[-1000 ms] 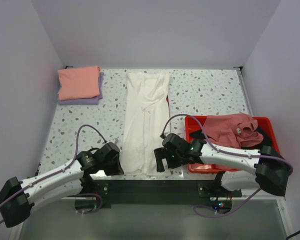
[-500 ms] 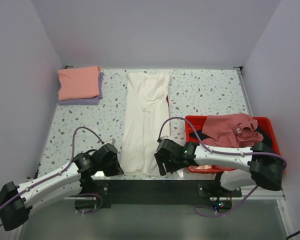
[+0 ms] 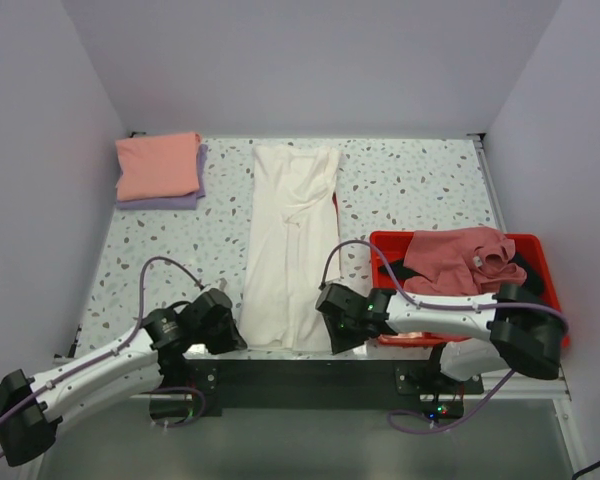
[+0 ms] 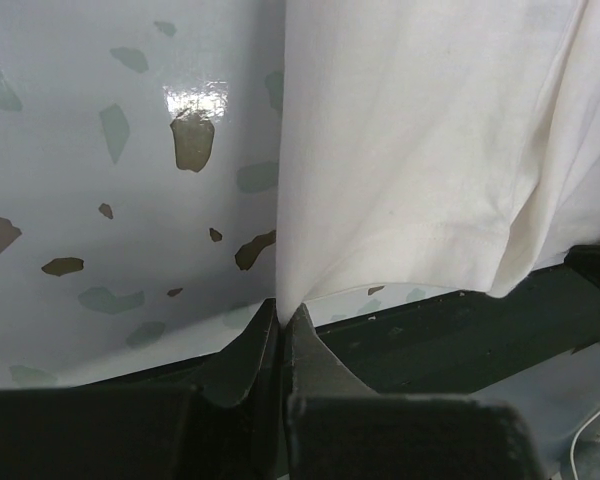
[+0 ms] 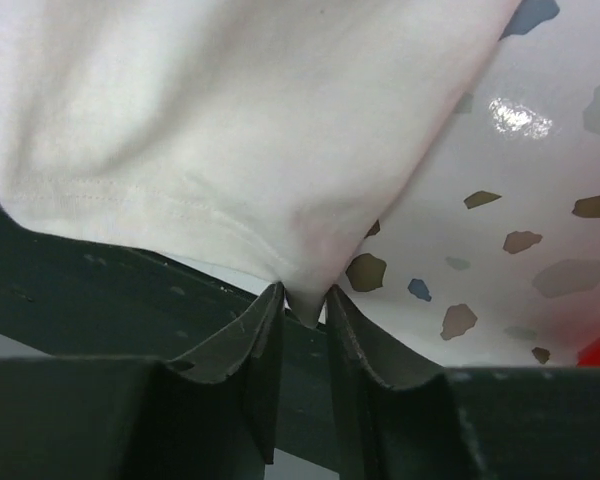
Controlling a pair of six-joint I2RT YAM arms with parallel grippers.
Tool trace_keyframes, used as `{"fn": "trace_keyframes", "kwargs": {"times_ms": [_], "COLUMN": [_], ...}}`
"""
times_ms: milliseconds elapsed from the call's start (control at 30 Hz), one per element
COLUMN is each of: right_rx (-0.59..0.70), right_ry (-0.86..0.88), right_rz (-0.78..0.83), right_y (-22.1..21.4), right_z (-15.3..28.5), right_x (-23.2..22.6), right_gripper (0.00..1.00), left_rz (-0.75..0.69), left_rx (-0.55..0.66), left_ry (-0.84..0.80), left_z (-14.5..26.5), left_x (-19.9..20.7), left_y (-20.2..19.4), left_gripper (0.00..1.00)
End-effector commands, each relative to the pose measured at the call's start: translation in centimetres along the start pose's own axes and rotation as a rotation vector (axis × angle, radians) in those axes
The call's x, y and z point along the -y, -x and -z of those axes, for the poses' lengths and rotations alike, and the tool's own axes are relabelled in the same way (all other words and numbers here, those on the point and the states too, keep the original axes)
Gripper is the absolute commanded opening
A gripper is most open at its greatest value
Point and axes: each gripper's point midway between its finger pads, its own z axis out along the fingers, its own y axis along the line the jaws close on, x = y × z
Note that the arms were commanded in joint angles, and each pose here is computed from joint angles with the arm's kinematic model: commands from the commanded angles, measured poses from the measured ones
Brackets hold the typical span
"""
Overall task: Fold and stack the t-shirts
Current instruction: Fold the tshirt
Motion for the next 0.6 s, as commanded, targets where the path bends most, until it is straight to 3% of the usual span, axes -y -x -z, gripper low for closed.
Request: {"fn": "trace_keyframes", "kwargs": {"times_ms": [0, 200, 400, 567], "right_rx": [0.017, 0.004, 0.000, 0.025], "right_ry": [0.055, 0.116, 0.183, 0.217], "right_rz": [-0.030, -0.028, -0.011, 0.019], "right_y": [0.2, -0.5, -1.3, -0.7], "right_z": [-0.2, -0.5, 0.9, 1.8], "right_x": [-1.3, -2.1, -3.4, -4.0], "right_gripper": [0.24, 0.00, 0.00, 0.00], "left_rz": [0.034, 0.080, 0.122, 0.133], "left_rx": [-0.003, -0.023, -0.072, -0.016], "left_ry": [0.018, 0.012, -0.037, -0.093], "left_z": [0.1, 0.5, 1.3, 2.8], "left_x": [-0.6, -0.8, -0.3, 0.7], "left_y": [-0.3, -0.9, -2.0, -1.0], "left_gripper": [0.00, 0.00, 0.00, 0.00]}}
